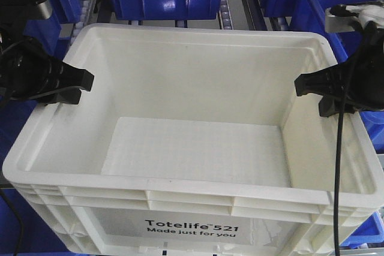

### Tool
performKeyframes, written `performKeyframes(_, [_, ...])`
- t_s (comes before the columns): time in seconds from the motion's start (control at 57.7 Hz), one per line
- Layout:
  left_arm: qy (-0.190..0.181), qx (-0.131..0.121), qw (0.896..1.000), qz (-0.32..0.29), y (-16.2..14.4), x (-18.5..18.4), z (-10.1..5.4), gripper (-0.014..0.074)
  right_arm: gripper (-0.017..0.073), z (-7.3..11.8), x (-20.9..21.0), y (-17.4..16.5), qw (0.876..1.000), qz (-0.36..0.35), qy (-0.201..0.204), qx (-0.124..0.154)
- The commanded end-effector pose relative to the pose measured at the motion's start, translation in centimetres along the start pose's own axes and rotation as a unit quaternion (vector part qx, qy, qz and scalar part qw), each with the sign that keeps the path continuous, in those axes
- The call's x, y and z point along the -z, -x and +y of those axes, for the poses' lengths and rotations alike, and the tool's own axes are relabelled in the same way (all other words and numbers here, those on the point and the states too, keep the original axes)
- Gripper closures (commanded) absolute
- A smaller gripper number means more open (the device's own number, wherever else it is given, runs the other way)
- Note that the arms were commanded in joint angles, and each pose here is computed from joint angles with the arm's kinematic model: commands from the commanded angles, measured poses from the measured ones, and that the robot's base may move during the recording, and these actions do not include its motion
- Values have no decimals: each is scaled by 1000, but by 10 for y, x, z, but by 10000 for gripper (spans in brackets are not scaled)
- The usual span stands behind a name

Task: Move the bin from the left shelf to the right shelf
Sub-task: 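Carry the crate with both grippers up to the other roller shelf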

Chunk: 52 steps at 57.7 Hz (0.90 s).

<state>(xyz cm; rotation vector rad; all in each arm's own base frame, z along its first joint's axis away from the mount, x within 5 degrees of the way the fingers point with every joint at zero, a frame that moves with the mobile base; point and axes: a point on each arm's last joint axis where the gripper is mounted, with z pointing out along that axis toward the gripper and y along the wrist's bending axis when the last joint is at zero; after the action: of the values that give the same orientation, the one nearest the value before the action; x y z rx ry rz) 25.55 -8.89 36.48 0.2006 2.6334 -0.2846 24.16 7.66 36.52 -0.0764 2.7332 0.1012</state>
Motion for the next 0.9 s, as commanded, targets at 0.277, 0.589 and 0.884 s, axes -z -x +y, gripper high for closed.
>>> performKeyframes(0.277, [-27,-16,995,-91,11,26,-8,600,547,-1,21,4,998,-54,4,27])
performKeyframes(0.589, [-27,-16,995,-91,11,26,-8,600,547,-1,21,4,998,-54,4,27])
performKeyframes(0.884, [-27,-16,995,-91,11,26,-8,600,547,-1,21,4,998,-54,4,27])
